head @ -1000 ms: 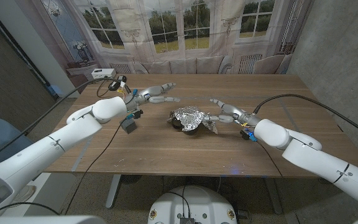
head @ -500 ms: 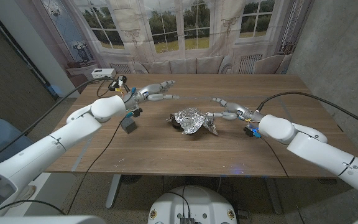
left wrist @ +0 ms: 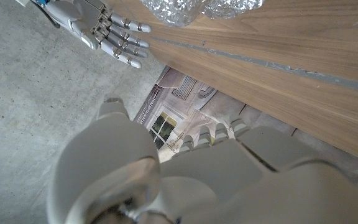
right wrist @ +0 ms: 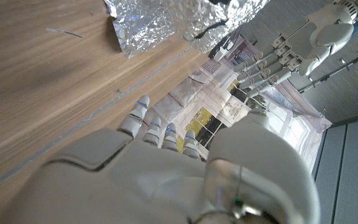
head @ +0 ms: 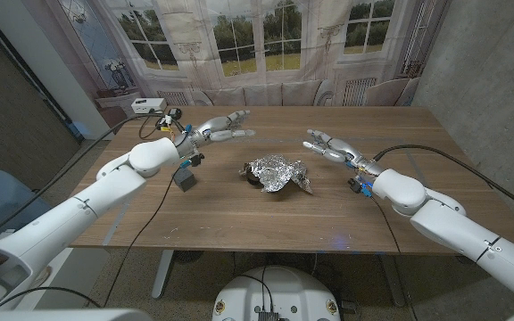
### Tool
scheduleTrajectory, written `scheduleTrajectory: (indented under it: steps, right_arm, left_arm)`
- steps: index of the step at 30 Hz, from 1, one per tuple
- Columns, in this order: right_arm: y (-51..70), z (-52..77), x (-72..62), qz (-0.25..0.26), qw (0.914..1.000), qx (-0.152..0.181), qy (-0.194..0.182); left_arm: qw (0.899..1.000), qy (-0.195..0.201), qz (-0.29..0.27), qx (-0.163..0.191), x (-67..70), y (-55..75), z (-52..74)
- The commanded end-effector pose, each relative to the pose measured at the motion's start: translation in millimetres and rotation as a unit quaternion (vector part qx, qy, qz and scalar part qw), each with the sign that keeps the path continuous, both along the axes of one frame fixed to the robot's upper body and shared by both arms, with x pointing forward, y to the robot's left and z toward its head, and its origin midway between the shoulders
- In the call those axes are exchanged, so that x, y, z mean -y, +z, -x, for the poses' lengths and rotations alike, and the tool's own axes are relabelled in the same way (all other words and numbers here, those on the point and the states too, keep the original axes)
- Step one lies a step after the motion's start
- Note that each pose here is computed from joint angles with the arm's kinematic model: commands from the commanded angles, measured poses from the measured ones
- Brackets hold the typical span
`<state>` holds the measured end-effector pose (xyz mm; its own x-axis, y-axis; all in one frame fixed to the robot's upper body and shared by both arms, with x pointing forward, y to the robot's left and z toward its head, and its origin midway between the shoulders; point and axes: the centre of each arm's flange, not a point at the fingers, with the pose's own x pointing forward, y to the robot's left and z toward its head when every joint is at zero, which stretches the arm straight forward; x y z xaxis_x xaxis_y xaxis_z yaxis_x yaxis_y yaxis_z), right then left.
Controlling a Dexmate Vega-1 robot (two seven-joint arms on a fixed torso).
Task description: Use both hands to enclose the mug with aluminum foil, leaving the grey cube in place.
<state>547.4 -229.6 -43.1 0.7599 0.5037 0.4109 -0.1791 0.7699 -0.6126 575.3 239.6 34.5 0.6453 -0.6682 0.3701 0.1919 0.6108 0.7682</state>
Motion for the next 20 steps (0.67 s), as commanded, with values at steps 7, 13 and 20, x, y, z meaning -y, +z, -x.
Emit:
scheduleTrajectory:
  steps: [7,13,20]
  right_arm:
    - [7.0,-9.6,11.0,-0.129,0.9897,0.051,0.034]
    - [9.1,-13.3,15.8,-0.172,0.9825,0.065,0.032]
    - [12.0,-15.1,10.2,-0.178,0.9808,0.072,0.034]
  left_arm:
    - [0.996,-0.054,0.072,-0.001,-12.3,-0.2,9.3]
    - [0.995,-0.051,0.080,-0.007,-20.4,-6.1,13.6]
    - [0.995,-0.046,0.088,-0.010,-31.1,-14.8,18.6]
